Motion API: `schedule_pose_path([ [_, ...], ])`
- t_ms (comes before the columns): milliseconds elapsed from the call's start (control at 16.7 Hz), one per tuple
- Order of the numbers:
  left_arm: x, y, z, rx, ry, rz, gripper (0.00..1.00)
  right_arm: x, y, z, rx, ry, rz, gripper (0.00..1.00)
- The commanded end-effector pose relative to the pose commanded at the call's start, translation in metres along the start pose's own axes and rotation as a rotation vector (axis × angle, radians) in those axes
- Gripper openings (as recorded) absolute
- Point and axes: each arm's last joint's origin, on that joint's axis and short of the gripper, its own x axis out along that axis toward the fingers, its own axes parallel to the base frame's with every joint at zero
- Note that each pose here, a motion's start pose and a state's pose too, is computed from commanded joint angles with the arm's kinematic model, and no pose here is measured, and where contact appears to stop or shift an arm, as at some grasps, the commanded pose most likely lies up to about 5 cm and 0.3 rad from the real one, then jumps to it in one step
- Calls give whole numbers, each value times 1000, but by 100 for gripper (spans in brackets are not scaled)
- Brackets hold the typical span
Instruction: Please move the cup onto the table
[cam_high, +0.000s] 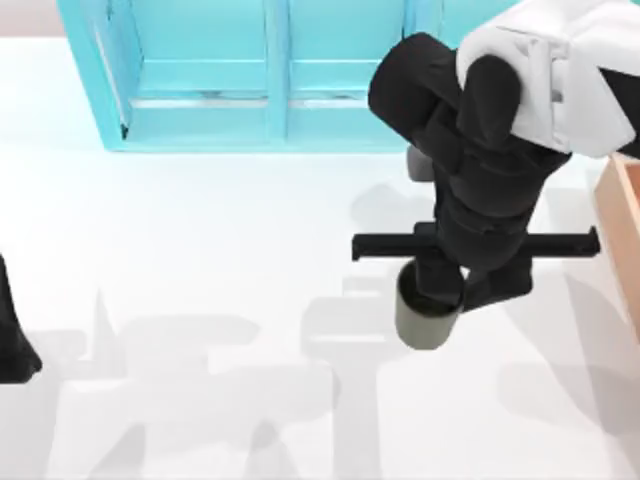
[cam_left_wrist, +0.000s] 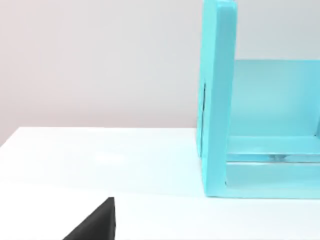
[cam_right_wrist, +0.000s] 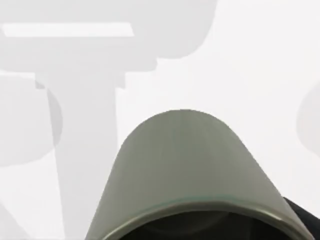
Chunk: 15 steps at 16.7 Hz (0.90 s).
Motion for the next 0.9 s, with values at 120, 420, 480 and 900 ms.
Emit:
schedule_pose_path([
  [120, 0, 0, 0, 0, 0, 0, 100, 20, 4, 1, -1, -5, 5, 0],
  [420, 0, 0, 0, 0, 0, 0, 100, 45, 6, -2, -2, -1, 0, 0],
  [480, 0, 0, 0, 0, 0, 0, 100, 45, 6, -2, -2, -1, 0, 0],
  [900, 0, 0, 0, 0, 0, 0, 100, 45, 6, -2, -2, -1, 0, 45],
])
